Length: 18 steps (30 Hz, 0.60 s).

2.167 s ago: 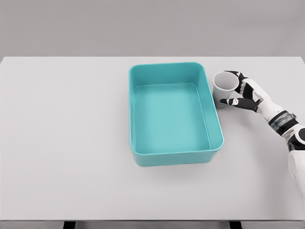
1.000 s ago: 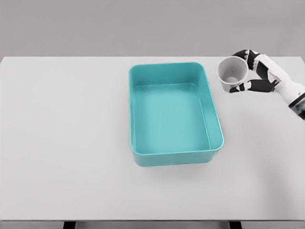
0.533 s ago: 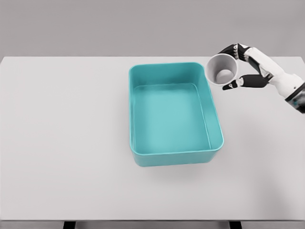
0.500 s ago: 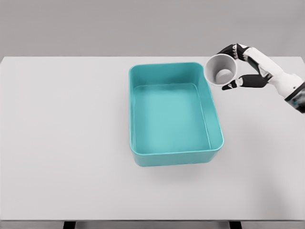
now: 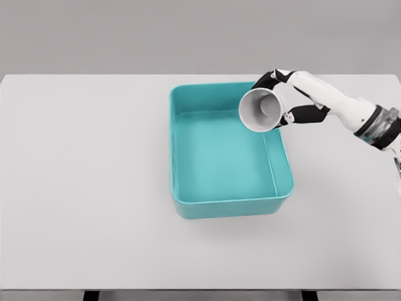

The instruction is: Put the paper cup into the basket with your right arm

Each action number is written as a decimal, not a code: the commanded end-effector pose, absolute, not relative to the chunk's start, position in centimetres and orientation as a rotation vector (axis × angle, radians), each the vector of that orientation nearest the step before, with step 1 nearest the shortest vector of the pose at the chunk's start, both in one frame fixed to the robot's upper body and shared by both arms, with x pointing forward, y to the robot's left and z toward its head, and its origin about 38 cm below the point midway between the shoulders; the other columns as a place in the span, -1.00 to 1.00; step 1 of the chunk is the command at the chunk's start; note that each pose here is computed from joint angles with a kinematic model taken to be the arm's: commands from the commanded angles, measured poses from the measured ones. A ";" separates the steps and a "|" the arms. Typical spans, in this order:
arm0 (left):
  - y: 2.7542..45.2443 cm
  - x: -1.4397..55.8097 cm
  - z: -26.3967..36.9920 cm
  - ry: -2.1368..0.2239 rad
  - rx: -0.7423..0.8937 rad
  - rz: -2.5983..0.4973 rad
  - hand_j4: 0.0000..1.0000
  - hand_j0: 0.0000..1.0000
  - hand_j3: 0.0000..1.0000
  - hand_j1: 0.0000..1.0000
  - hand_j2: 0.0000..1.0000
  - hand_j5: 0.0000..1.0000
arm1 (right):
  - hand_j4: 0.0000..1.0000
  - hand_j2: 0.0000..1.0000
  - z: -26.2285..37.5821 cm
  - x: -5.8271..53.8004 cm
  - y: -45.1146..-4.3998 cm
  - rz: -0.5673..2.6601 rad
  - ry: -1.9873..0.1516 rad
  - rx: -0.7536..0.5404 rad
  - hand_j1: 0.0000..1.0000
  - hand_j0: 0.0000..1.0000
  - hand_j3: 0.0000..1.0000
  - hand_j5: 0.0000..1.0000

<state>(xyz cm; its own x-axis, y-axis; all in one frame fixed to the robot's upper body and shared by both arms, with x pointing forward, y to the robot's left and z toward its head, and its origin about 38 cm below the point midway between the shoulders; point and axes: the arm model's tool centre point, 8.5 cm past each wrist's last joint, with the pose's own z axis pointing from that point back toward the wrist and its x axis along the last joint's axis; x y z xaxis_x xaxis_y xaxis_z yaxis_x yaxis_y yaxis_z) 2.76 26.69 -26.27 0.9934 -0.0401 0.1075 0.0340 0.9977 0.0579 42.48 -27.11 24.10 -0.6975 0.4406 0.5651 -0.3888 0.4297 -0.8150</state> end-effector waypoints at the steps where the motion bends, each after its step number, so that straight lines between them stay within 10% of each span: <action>1: 26.7 2.8 -26.3 -0.110 0.056 -0.037 1.00 1.00 1.00 1.00 1.00 1.00 | -0.06 -0.06 23.7 42.1 -25.8 1.414 -1.914 -0.027 -0.06 -0.06 -0.06 -0.06; 18: 26.7 2.8 -26.3 -0.110 0.056 -0.037 1.00 1.00 1.00 1.00 1.00 1.00 | -0.05 -0.05 21.3 41.3 -21.7 1.653 -1.848 0.010 -0.05 -0.05 -0.05 -0.05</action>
